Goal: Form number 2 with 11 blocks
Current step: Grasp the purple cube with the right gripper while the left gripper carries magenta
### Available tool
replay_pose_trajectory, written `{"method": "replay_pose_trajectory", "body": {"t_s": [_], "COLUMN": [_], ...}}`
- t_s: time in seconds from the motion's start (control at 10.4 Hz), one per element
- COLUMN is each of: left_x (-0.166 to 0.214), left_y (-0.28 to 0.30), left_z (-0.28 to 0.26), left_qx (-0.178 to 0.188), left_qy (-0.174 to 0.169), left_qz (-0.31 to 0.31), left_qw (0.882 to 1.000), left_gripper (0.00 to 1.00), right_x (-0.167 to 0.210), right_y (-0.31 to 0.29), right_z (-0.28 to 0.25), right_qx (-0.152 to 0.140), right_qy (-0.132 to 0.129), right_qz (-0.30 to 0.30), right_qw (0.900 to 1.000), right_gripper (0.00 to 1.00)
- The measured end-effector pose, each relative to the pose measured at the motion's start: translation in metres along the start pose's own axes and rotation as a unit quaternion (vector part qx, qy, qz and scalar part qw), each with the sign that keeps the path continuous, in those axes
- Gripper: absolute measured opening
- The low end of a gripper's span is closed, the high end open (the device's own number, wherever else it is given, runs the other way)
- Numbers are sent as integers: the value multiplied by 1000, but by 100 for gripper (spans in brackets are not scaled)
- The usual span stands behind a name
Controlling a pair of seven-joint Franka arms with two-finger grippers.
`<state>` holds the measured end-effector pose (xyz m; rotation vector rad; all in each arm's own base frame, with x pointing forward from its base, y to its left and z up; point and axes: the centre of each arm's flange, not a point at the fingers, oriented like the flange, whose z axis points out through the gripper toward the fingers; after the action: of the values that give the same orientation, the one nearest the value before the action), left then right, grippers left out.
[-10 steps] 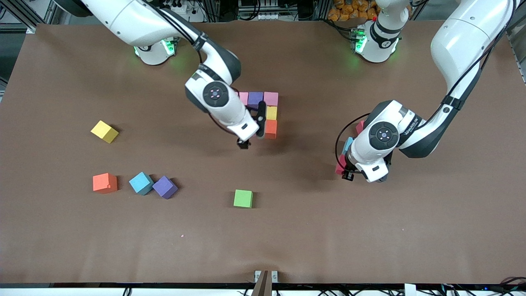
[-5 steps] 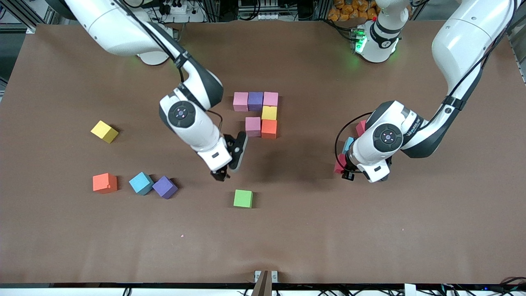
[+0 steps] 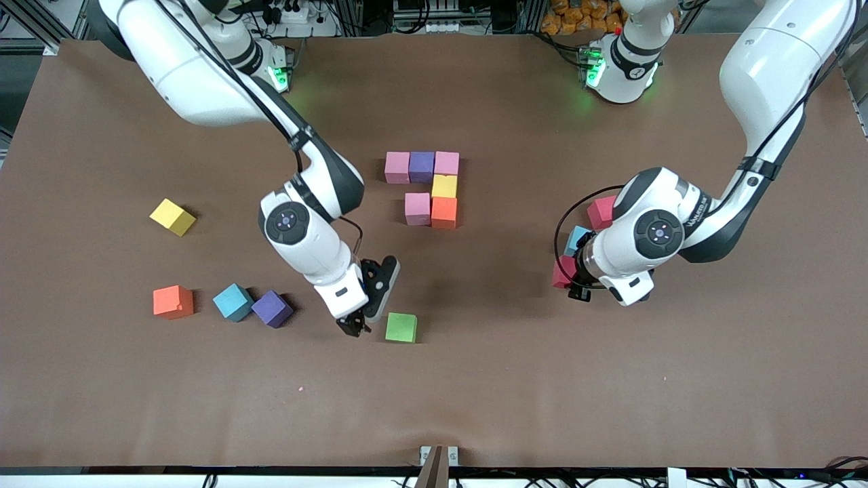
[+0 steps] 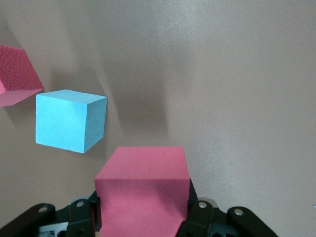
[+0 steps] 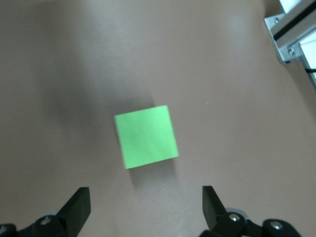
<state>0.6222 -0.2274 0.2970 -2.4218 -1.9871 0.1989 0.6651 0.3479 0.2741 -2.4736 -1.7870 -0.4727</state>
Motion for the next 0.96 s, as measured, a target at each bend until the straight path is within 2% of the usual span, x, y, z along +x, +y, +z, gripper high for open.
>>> {"method": "replay_pose_trajectory", "body": {"t_s": [0.1, 0.39, 0.48, 0.67, 0.96], "left_x": [-1, -22, -38, -77, -138], "left_y": [1, -2, -6, -14, -25], "left_z": [-4, -4, -2, 0, -2], "left_qx": [-3, 1, 3, 4, -3], "left_qy": [-1, 1, 2, 4, 2], "left_qz": [-12, -17, -19, -25, -40], "left_qw": [1000, 1000, 1000, 1000, 999], "left_gripper": [60, 60, 60, 60, 60], "right_x": [-16, -122, -146, -156, -167], "right_y": [16, 93, 106, 108, 107], "right_z": [4, 1, -4, -25, -54], "right_qx": [-6, -11, -5, 22, 36], "right_qy": [-7, -38, -49, -79, -114], "right_qz": [1, 20, 32, 55, 138], "right_qw": [1000, 999, 998, 995, 983], "right_gripper": [100, 100, 100, 100, 100]}}
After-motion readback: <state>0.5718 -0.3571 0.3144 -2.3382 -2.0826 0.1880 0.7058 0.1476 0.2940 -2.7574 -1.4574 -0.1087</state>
